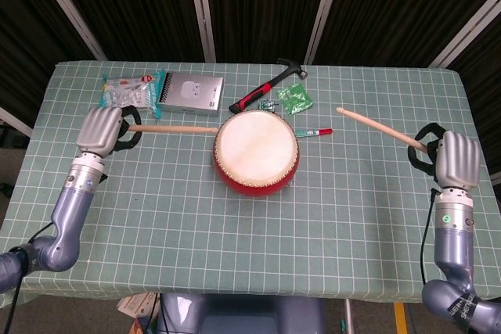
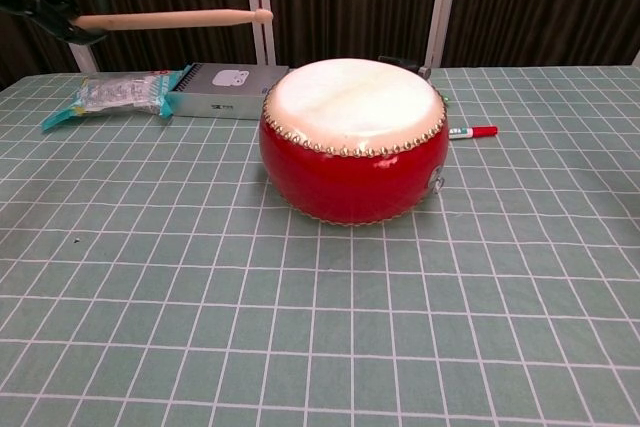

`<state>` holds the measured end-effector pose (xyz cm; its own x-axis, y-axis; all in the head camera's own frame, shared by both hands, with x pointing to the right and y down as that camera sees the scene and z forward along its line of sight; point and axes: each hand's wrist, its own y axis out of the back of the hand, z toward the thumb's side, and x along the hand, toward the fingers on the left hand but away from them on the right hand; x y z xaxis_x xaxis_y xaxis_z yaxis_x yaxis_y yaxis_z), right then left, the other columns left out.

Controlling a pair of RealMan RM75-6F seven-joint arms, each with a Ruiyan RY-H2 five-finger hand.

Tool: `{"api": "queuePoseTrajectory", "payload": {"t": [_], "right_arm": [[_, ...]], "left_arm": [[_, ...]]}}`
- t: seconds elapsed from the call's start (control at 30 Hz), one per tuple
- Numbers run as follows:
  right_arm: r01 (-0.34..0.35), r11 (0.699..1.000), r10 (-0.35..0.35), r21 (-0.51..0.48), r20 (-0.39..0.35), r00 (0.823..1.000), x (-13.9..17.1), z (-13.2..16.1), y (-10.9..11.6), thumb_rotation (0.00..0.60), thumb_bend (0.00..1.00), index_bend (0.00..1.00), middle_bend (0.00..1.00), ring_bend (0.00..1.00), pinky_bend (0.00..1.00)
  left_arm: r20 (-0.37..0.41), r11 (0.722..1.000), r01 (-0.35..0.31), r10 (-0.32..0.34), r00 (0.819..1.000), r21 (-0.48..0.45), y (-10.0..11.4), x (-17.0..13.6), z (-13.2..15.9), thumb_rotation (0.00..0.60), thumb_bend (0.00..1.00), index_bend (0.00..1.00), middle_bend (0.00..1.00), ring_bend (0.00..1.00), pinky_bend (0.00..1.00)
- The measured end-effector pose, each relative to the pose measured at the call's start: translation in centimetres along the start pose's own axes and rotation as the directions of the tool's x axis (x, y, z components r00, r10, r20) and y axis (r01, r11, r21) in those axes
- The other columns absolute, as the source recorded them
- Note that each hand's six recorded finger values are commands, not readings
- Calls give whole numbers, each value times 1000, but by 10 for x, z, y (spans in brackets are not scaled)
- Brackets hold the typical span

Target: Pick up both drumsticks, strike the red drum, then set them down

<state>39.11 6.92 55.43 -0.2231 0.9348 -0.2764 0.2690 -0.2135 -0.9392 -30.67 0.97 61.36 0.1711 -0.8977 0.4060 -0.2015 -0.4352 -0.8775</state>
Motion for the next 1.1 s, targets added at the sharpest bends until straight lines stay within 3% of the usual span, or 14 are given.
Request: {"api": "queuePoseTrajectory", "payload": {"t": [0.3,0.53,0.63,0.73,0.83,0.9,1.0,1.1], "right_arm": [[17,1000,-17,-12,23,1000,-2,-12,5,600,589,927,990,1000,989],[26,1000,-26,-14,22,999,0,-16,11,600,589,927,991,1000,989],[32,999,-31,-11,19,999,2,-17,14,600,589,927,990,1000,989],[41,999,-41,-9,13,999,4,-18,16,600,589,927,990,1000,989],[49,999,-49,-9,9,999,7,-18,19,600,589,927,990,1000,989],[54,998,-54,-11,7,999,9,-19,21,600,589,927,990,1000,989],[57,998,-57,-9,0,998,12,-18,23,600,589,927,990,1000,989],[60,998,-60,-11,-6,998,14,-18,24,600,589,927,990,1000,989]], "left_arm": [[-2,986,68,-68,998,153,-18,27,23,600,551,771,1000,1000,1000],[-113,907,204,-174,978,368,-28,37,25,600,551,772,1000,1000,1000],[-167,880,267,-217,962,394,-29,38,31,600,551,772,1000,1000,1000],[-194,883,293,-235,952,367,-28,37,38,600,551,771,1000,1000,1000],[-194,912,270,-217,957,310,-24,35,40,600,551,771,1000,1000,1000],[-164,939,216,-177,971,269,-17,34,45,600,551,771,1000,1000,1000],[-82,974,97,-82,993,203,0,31,57,600,551,771,1000,1000,1000],[12,994,-35,34,999,101,20,22,69,600,550,770,1000,1000,1000]]}}
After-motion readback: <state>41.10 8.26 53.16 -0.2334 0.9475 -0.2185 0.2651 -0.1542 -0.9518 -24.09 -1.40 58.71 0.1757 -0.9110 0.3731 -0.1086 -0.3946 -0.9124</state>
